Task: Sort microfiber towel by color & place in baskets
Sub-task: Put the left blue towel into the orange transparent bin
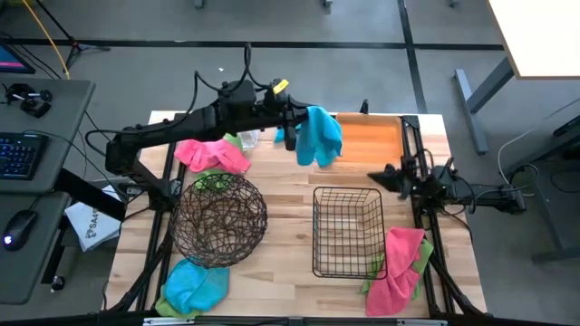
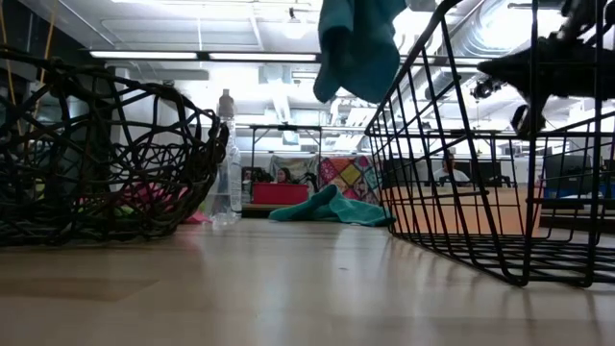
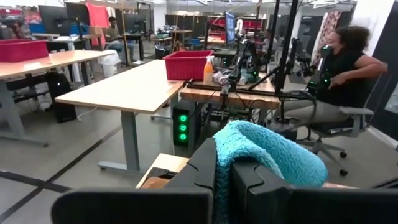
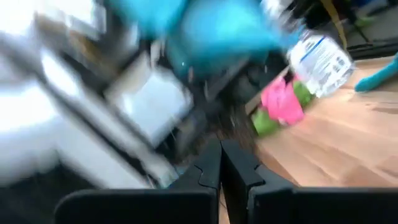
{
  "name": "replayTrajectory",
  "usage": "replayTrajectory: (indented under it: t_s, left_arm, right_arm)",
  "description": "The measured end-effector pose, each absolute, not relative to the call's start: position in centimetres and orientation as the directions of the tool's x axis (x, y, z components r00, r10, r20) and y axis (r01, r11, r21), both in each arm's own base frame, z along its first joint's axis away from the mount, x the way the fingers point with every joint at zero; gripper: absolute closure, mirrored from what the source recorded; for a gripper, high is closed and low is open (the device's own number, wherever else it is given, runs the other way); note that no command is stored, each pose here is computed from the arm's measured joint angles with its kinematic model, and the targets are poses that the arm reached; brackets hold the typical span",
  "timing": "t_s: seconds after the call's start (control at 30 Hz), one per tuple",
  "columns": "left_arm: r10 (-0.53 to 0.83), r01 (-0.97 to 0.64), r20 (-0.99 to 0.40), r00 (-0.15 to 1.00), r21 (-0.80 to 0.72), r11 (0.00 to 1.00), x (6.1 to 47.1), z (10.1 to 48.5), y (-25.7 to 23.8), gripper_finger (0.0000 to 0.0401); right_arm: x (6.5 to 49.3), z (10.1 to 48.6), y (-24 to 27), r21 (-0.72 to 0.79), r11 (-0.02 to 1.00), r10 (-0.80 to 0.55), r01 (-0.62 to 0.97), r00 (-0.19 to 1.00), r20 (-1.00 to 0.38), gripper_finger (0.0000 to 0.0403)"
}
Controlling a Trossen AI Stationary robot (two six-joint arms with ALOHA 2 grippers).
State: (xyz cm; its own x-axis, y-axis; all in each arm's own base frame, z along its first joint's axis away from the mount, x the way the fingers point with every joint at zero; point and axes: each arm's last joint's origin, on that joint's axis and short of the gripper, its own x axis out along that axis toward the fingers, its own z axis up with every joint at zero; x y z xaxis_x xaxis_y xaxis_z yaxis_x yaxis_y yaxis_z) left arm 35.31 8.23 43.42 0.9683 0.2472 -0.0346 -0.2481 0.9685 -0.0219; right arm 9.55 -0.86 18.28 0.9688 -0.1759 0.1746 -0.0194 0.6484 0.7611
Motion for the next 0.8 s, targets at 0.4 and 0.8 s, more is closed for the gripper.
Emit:
replayTrajectory:
  t_s: [0.4,0.8]
  left_arm:
    - [0.282,-0.281,-0.09,0.955,0.026,0.959,34.2,42.2,12.9,0.0401]
    - [0.209,-0.211,-0.036,0.977,-0.073,0.975,33.6,42.0,16.4,0.0401]
  right_arm:
    - [8.5,22.2,-2.1,0.797,0.603,-0.594,-0.021,0.655,0.467,0.0402]
    - [14.3,33.0,-4.5,0.568,0.651,-0.753,0.503,0.523,0.4,0.0402]
